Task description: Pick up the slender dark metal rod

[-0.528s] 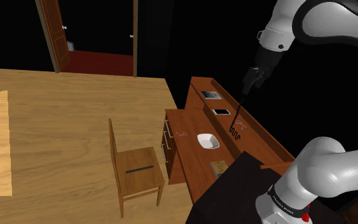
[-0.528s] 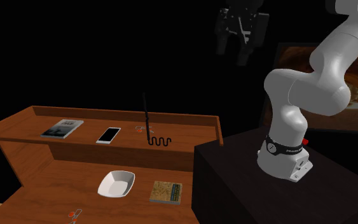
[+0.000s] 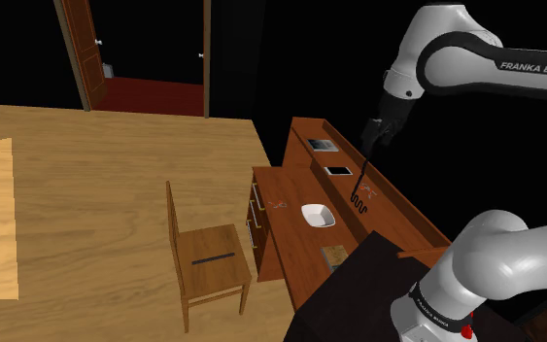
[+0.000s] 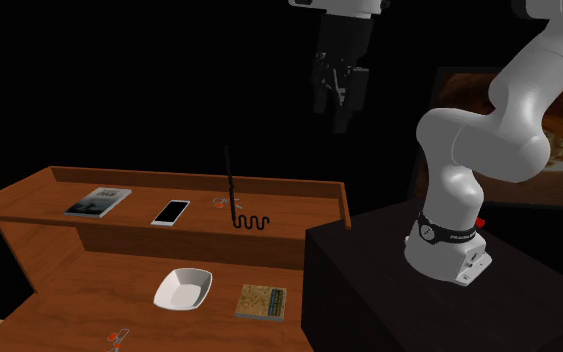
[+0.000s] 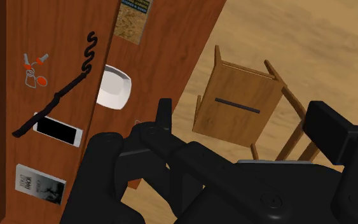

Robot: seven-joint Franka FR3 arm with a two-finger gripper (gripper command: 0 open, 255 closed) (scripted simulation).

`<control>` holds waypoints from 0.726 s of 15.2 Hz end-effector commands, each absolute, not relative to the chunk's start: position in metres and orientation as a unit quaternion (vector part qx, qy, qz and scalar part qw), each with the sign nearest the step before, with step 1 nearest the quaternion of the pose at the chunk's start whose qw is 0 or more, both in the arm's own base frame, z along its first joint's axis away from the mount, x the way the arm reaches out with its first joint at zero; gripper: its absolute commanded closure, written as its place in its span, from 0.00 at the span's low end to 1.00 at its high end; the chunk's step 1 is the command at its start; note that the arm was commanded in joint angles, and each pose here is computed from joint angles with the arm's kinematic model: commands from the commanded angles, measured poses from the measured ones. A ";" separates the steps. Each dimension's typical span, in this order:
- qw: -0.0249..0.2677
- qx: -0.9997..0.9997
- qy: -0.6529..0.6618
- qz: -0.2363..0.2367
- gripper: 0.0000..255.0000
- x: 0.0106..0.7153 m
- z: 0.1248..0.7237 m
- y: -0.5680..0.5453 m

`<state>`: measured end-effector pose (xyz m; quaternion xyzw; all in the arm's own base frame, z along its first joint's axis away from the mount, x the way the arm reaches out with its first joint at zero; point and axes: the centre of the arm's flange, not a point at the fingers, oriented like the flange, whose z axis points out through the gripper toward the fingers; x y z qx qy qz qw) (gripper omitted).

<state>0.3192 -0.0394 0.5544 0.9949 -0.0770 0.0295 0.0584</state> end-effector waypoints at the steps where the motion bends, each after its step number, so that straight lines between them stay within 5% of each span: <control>1: 0.059 0.994 -0.089 0.030 0.00 0.327 0.534 -0.055; 11: 0.063 0.987 -0.146 0.027 0.00 0.360 0.439 -0.140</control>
